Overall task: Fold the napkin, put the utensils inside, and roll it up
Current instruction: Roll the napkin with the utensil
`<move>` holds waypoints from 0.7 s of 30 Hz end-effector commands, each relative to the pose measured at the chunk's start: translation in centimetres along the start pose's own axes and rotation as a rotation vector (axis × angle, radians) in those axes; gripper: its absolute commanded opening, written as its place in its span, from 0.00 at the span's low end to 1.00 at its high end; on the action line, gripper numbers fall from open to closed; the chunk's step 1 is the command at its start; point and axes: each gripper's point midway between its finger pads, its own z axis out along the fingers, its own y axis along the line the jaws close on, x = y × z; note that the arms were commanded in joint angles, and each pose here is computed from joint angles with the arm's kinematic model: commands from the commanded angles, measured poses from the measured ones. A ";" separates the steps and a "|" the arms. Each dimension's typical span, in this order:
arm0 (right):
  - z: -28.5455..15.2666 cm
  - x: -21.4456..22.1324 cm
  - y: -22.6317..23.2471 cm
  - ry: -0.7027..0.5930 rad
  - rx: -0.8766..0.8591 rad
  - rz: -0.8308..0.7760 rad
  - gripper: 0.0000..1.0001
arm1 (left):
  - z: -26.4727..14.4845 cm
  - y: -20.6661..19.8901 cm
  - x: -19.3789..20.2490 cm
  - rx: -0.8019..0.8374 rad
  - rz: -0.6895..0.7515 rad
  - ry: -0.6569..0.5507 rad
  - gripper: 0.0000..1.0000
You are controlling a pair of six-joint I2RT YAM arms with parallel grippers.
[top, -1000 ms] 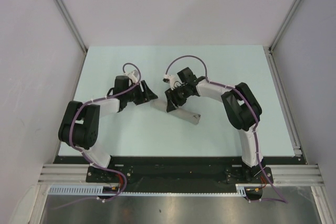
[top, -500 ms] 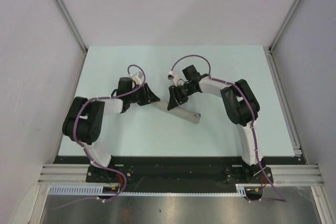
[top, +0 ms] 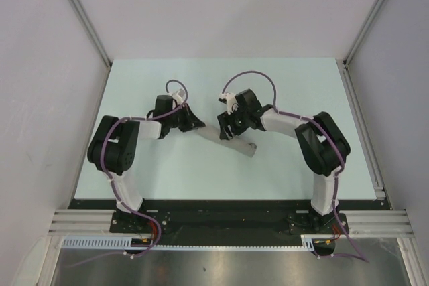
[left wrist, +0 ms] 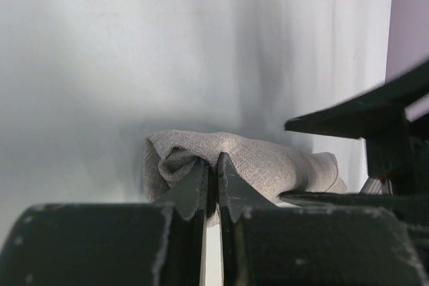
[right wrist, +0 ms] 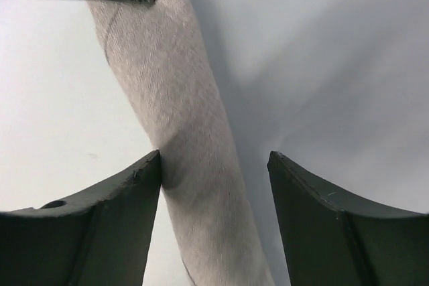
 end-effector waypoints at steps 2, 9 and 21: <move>-3.2 -5.5 0.4 -0.224 0.286 -0.271 0.70 | 0.8 -0.8 -1.9 0.004 -0.003 -0.019 0.04; -2.0 -5.5 3.5 -0.245 0.313 -0.407 0.72 | 1.3 -0.3 -2.1 -0.015 -0.014 -0.007 0.03; 1.3 -2.8 3.8 -0.102 0.250 -0.480 0.69 | 2.3 -0.2 -3.0 -0.018 -0.027 -0.005 0.02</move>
